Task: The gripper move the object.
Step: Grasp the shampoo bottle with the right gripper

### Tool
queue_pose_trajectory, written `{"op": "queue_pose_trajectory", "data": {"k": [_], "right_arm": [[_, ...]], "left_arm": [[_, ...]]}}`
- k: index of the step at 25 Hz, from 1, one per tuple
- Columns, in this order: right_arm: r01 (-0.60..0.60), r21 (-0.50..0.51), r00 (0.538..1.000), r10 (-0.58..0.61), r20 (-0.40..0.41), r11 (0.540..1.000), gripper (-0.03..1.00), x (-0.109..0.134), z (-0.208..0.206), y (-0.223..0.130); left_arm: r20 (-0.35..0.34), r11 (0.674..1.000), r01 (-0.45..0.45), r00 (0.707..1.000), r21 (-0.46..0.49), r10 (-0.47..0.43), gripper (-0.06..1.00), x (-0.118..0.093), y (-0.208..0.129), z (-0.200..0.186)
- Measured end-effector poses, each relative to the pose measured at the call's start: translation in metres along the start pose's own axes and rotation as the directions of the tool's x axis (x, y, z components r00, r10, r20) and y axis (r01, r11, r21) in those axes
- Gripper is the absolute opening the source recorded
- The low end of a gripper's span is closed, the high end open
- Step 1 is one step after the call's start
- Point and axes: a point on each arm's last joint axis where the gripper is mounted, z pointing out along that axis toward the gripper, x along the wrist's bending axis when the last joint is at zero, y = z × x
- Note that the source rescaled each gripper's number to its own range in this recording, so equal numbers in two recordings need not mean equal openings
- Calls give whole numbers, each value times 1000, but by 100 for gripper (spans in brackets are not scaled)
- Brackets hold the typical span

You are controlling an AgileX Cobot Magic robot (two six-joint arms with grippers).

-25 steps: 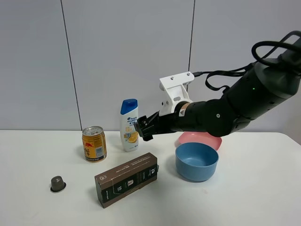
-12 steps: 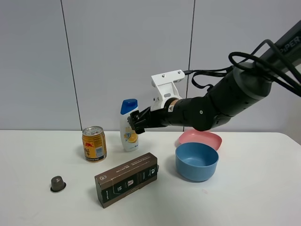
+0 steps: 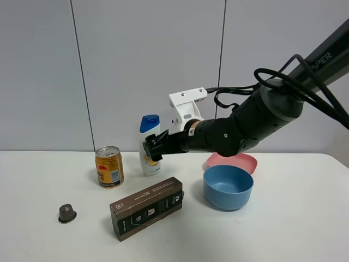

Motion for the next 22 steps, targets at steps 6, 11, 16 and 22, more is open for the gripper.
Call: {"op": "queue_pose_trajectory", "data": {"k": [6,11,16,22], "right_arm": [[0,10,1000,0,-1,1000,79,1,2,-6],[-19,9,1000,19,-2,1000,79,2,6,-14],[-42,-17,999,42,0,999,79,2,15,-15],[-50,-40,999,50,-1,998,79,2,30,-7]], "left_arm": [[0,1000,0,1000,0,0,100,0,0,0],[0,1000,0,1000,0,0,100,0,0,0],[0,1000,0,1000,0,0,100,0,0,0],[0,1000,0,1000,0,0,100,0,0,0]]}}
